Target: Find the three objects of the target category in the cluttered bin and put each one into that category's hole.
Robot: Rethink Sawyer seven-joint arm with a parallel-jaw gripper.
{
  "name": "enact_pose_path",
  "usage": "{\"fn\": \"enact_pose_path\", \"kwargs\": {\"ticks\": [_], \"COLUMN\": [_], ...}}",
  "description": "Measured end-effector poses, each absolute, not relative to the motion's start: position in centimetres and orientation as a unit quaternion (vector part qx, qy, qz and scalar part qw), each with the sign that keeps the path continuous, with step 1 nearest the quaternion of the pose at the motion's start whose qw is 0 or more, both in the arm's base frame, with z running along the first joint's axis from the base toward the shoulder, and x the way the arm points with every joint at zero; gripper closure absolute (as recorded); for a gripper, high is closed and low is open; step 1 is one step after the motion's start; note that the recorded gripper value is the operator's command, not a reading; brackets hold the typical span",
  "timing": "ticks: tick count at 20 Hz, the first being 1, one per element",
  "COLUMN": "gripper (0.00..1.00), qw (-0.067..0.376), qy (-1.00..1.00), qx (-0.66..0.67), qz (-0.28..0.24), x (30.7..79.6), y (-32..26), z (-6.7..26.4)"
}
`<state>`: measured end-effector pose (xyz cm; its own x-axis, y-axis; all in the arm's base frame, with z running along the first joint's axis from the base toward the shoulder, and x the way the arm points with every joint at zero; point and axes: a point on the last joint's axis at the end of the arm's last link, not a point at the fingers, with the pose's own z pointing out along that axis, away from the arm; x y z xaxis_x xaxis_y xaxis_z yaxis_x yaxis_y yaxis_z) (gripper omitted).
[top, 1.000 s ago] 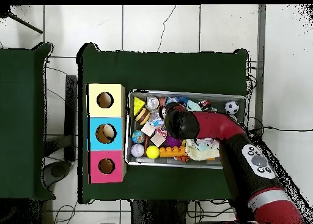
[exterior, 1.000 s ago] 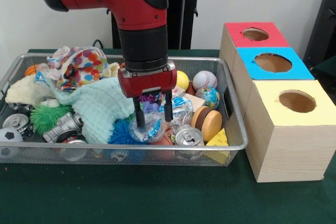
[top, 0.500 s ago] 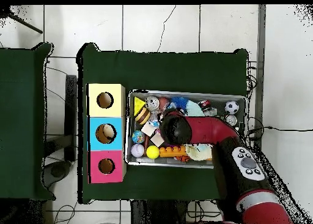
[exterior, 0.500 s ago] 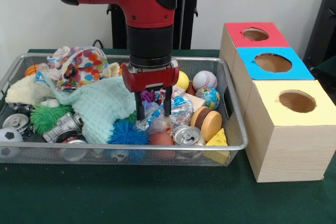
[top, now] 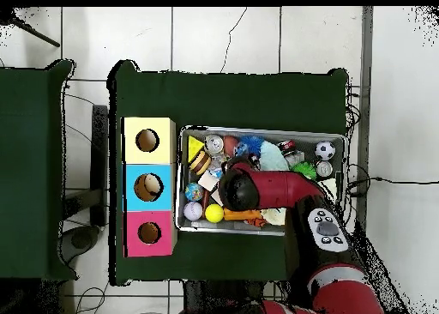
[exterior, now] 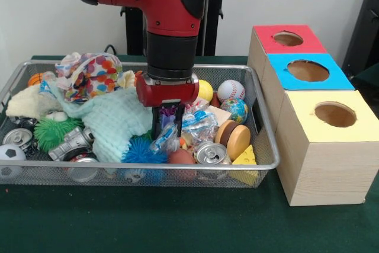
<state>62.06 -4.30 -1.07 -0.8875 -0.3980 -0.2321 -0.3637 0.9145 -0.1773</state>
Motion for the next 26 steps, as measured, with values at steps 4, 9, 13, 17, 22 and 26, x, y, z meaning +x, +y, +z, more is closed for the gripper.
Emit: {"fn": "enact_pose_path", "kwargs": {"ticks": [4, 9, 13, 17, 22, 26], "gripper": [1.0, 1.0, 1.0, 1.0, 1.0, 1.0], "qw": [0.153, 0.155, 0.155, 0.155, 0.14, 0.112], "qy": [0.966, 0.967, 0.97, 0.973, 0.977, 0.979], "qx": [-0.193, -0.19, -0.177, -0.16, -0.148, -0.152], "qz": [-0.072, -0.072, -0.064, -0.057, -0.067, -0.077], "x": [61.7, 61.5, 60.8, 58.9, 56.6, 54.2], "y": [-5.0, -5.4, -6.5, -10.1, -15.1, -18.5], "z": [-1.7, -1.7, -1.0, 0.4, 1.4, 1.4]}}
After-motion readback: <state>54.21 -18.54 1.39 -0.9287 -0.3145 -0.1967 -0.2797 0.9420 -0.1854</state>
